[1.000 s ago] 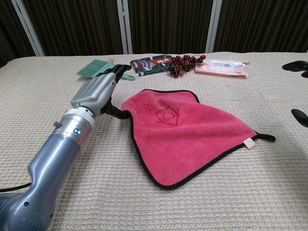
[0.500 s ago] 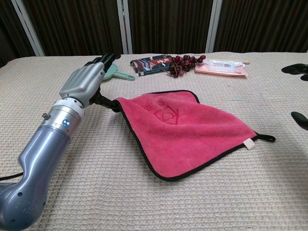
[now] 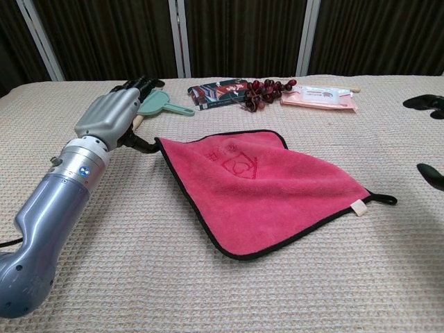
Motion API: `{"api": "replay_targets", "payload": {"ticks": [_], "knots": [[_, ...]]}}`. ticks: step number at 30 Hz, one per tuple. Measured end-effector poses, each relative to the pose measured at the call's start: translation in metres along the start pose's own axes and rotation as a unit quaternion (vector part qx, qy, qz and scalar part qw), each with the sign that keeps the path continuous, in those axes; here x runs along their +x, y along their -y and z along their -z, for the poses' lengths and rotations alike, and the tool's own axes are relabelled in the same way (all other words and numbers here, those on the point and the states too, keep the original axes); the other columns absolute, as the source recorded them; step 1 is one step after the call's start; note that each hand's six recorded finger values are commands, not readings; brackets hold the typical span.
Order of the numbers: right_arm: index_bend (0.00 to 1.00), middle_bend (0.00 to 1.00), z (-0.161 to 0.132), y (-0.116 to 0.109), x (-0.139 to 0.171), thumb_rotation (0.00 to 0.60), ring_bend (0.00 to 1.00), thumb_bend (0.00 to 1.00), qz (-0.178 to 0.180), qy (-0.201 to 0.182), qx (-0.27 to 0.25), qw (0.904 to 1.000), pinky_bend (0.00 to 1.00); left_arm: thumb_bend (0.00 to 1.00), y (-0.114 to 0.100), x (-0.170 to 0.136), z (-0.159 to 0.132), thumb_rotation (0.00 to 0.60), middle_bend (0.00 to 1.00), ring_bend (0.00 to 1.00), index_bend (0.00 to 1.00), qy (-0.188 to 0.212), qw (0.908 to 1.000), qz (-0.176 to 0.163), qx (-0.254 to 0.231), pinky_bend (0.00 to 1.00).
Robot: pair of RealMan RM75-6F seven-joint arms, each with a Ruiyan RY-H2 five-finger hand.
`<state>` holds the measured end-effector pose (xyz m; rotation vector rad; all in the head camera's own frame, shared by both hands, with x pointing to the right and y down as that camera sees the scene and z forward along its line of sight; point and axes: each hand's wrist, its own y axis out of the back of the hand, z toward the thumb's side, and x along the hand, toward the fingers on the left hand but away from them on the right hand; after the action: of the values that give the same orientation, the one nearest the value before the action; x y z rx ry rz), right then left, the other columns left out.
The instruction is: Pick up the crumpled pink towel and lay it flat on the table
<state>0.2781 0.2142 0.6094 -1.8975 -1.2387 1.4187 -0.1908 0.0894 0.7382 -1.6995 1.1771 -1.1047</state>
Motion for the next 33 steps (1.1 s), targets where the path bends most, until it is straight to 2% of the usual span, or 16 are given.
{"api": "replay_targets", "payload": {"ticks": [4, 9, 15, 24, 33], "knots": [[0.00, 0.00, -0.001, 0.001, 0.001, 0.600, 0.00, 0.48, 0.001, -0.002, 0.001, 1.0000, 0.00, 0.28, 0.007, -0.001, 0.002, 0.600, 0.06, 0.00, 0.46, -0.002, 0.9999, 0.013, 0.006, 0.00], [0.00, 0.00, -0.001, 0.003, 0.001, 0.600, 0.00, 0.48, -0.001, -0.001, 0.003, 1.0000, 0.00, 0.31, 0.019, -0.006, 0.001, 0.600, 0.07, 0.00, 0.55, 0.001, 0.9993, 0.034, 0.014, 0.00], [0.00, 0.00, -0.001, 0.003, 0.001, 0.600, 0.00, 0.48, 0.000, -0.001, 0.002, 1.0000, 0.00, 0.33, 0.019, -0.008, 0.003, 0.600, 0.07, 0.00, 0.55, 0.008, 0.9992, 0.034, 0.022, 0.00], [0.00, 0.00, -0.002, 0.002, 0.002, 0.600, 0.00, 0.48, 0.000, -0.004, -0.001, 1.0000, 0.00, 0.42, 0.017, -0.009, 0.006, 0.600, 0.08, 0.00, 0.58, 0.012, 0.9991, 0.031, 0.027, 0.00], [0.00, 0.00, -0.004, 0.002, 0.004, 0.600, 0.00, 0.48, -0.001, -0.007, -0.004, 1.0000, 0.00, 0.45, 0.017, -0.013, 0.012, 0.600, 0.10, 0.00, 0.60, 0.013, 0.9987, 0.034, 0.034, 0.00]]}}
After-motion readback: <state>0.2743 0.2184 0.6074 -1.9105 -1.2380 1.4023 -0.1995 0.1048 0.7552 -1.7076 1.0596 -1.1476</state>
